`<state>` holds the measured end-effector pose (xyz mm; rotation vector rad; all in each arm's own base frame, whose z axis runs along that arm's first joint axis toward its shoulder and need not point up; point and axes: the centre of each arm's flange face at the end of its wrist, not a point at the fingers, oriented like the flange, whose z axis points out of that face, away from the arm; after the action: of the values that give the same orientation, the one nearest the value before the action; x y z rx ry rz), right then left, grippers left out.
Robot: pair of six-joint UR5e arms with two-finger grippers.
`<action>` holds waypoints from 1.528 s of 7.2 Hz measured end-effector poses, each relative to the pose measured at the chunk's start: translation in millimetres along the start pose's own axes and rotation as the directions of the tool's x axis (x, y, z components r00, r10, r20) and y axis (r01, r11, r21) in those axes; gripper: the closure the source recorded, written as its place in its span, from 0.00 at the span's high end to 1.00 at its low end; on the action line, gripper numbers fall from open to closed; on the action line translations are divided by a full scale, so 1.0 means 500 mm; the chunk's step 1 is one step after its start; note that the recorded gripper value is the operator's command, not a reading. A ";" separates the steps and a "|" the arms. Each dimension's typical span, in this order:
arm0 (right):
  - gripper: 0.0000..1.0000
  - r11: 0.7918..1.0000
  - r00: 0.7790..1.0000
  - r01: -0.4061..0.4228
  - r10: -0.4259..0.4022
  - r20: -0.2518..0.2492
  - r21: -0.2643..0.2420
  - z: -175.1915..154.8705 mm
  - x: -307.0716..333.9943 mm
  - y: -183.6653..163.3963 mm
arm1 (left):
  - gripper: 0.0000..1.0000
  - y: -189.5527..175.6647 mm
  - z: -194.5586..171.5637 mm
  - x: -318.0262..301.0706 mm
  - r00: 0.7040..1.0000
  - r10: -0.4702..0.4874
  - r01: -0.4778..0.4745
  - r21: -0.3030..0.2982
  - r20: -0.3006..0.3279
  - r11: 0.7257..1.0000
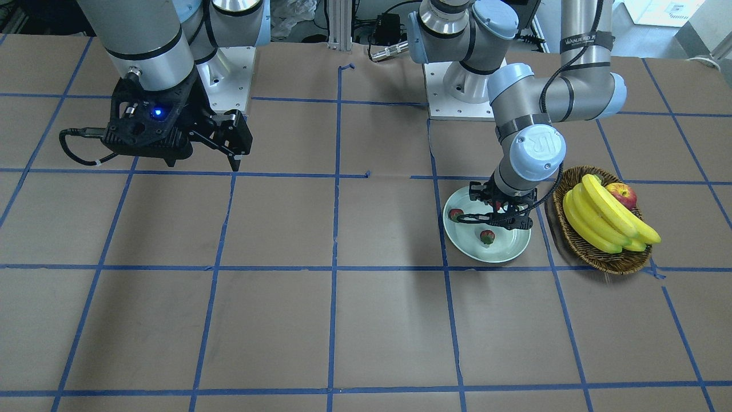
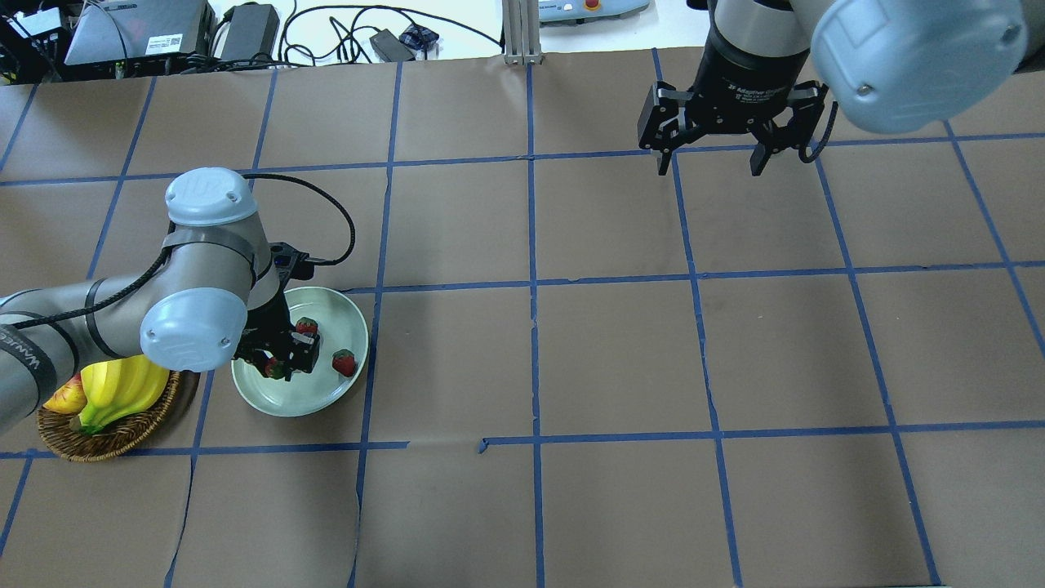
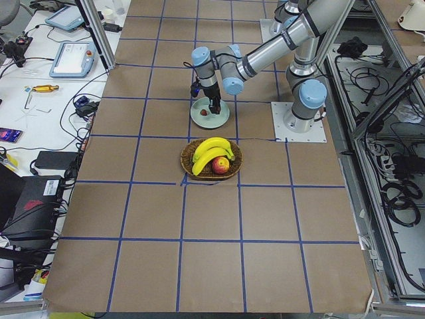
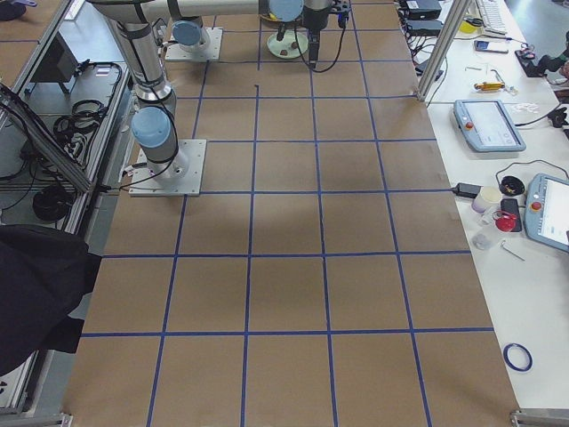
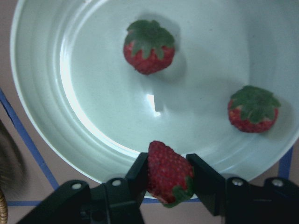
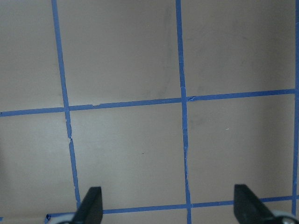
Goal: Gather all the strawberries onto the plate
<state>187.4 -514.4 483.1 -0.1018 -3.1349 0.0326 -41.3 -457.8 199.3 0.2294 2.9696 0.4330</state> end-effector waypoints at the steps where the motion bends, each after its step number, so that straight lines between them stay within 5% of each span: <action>1: 1.00 1.000 1.000 0.000 0.000 0.000 0.000 0.000 0.000 0.000 | 0.87 0.000 -0.001 -0.009 1.000 -0.004 0.004 0.004 -0.004 1.000; 2: 1.00 1.000 1.000 0.000 0.000 0.000 0.001 0.000 0.000 0.000 | 1.00 -0.002 -0.007 -0.013 1.000 -0.010 0.010 0.017 -0.002 1.000; 4: 1.00 1.000 1.000 0.000 0.000 0.000 0.000 0.000 0.000 0.000 | 1.00 -0.018 -0.082 -0.019 1.000 -0.030 0.029 0.136 0.003 0.990; 6: 1.00 1.000 1.000 -0.001 0.001 0.000 0.000 0.001 0.000 0.000 | 1.00 -0.027 -0.239 -0.028 0.996 -0.056 0.070 0.264 -0.062 0.962; 9: 1.00 1.000 1.000 -0.001 0.001 -0.002 -0.002 0.001 0.000 0.001 | 1.00 0.029 -0.515 -0.023 0.983 -0.049 0.103 0.313 -0.175 0.944; 11: 1.00 1.000 1.000 -0.002 0.002 -0.001 -0.003 0.001 0.000 0.002 | 1.00 0.072 -0.598 0.070 0.979 -0.080 0.144 0.357 -0.189 0.923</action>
<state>187.3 -513.6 482.8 -0.1055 -3.1339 0.0282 -116.4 -499.4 490.0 0.0575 3.1900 -0.1347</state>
